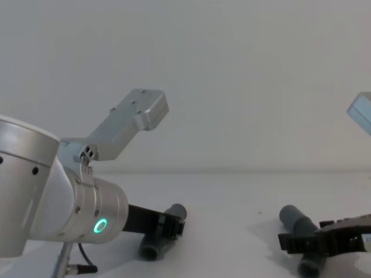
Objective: Use both hands to pick up one end of the pipe from the table, align the ends, and insert them.
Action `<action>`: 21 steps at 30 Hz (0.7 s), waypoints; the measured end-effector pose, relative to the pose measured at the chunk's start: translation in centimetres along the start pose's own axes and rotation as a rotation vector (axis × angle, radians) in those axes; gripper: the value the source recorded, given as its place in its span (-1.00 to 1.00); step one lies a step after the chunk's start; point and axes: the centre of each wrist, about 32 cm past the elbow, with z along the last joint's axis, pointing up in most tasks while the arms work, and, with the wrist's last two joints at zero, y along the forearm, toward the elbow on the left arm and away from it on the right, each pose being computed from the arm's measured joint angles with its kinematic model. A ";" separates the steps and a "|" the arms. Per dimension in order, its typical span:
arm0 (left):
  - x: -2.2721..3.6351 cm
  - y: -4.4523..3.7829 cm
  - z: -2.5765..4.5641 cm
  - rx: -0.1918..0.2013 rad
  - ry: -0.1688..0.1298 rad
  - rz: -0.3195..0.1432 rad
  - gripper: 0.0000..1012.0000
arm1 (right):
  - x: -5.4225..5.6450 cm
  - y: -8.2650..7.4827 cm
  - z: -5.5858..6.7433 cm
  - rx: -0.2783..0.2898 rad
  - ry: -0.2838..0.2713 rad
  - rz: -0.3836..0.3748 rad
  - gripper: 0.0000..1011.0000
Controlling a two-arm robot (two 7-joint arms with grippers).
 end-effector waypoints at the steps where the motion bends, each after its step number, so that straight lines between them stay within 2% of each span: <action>1: 0.00 0.00 0.00 0.000 0.000 0.000 -0.32 | 0.0 0.0 0.0 0.000 0.000 0.001 0.79; 3: 0.00 0.00 0.00 0.000 0.000 0.000 -0.32 | 0.0 0.0 0.0 -0.001 0.001 0.003 0.64; 5: 0.00 0.00 0.00 0.000 0.000 0.000 -0.32 | 0.0 0.0 0.0 -0.002 0.002 0.005 0.58; 9: 0.00 0.00 0.00 0.000 0.000 0.000 -0.32 | 0.0 0.0 0.0 -0.003 0.003 0.007 0.25; 15: 0.00 0.00 0.00 0.000 0.000 0.000 -0.32 | 0.1 0.0 0.0 -0.004 0.004 0.010 -0.09; 17: 0.00 0.00 0.00 0.000 0.000 0.000 -0.32 | 0.1 0.0 0.0 -0.004 0.004 0.010 -0.28; 19: 0.00 0.00 0.00 0.000 0.000 0.000 -0.32 | 0.1 0.0 0.0 -0.004 0.004 0.011 -0.36; 20: 0.00 0.00 0.00 0.000 0.000 0.000 -0.32 | 0.1 0.0 0.0 -0.004 0.005 0.012 -0.46; 21: 0.00 0.00 0.00 0.000 0.000 0.000 -0.32 | 0.1 0.0 0.0 -0.004 0.005 0.012 -0.46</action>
